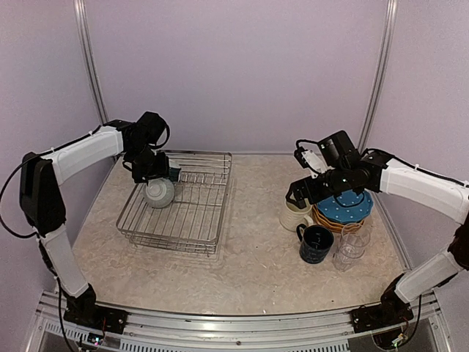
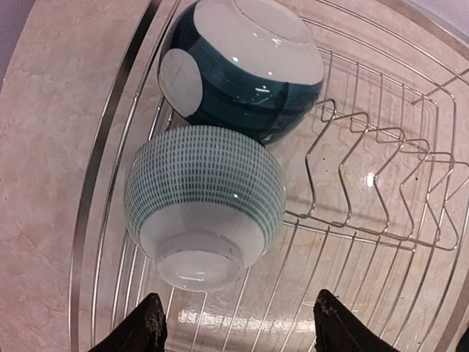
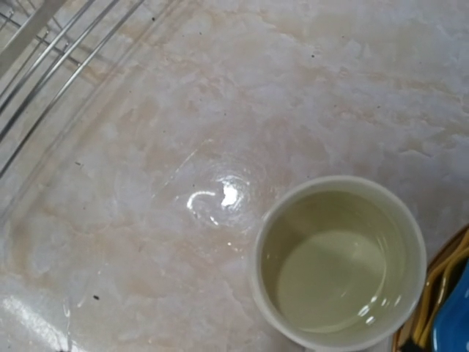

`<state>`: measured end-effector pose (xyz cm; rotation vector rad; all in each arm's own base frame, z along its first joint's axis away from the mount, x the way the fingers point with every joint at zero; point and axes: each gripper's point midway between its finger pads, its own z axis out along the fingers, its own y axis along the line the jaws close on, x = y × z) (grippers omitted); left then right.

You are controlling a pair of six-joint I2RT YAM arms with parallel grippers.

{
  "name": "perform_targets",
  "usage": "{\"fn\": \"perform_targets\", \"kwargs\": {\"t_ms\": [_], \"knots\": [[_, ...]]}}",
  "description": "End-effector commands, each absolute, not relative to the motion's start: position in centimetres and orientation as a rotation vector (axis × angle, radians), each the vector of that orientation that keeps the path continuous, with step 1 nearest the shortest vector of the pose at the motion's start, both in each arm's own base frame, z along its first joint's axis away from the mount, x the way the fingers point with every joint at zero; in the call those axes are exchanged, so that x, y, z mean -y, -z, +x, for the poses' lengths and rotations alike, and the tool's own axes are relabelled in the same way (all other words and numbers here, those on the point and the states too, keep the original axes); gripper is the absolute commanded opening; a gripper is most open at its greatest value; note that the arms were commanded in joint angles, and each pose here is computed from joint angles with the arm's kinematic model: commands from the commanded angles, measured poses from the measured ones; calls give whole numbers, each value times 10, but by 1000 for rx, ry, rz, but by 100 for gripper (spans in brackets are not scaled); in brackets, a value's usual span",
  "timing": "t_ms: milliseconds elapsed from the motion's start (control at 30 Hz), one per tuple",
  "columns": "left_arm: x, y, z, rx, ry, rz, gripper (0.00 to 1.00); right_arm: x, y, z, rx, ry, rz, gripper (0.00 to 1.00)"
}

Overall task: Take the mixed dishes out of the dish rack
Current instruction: Grab the bowl from the dish rack.

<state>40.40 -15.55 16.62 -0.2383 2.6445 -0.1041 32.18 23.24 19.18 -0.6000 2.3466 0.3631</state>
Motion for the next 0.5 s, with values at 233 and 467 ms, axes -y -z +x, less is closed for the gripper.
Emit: {"fn": "perform_targets", "kwargs": {"t_ms": [233, 467], "knots": [[135, -141, 426, -2727, -190, -56, 59, -220, -195, 321, -2333, -329, -547, 96], [134, -142, 433, -2721, -193, -4, 64, -220, -194, 320, -2349, -334, -536, 96]]}}
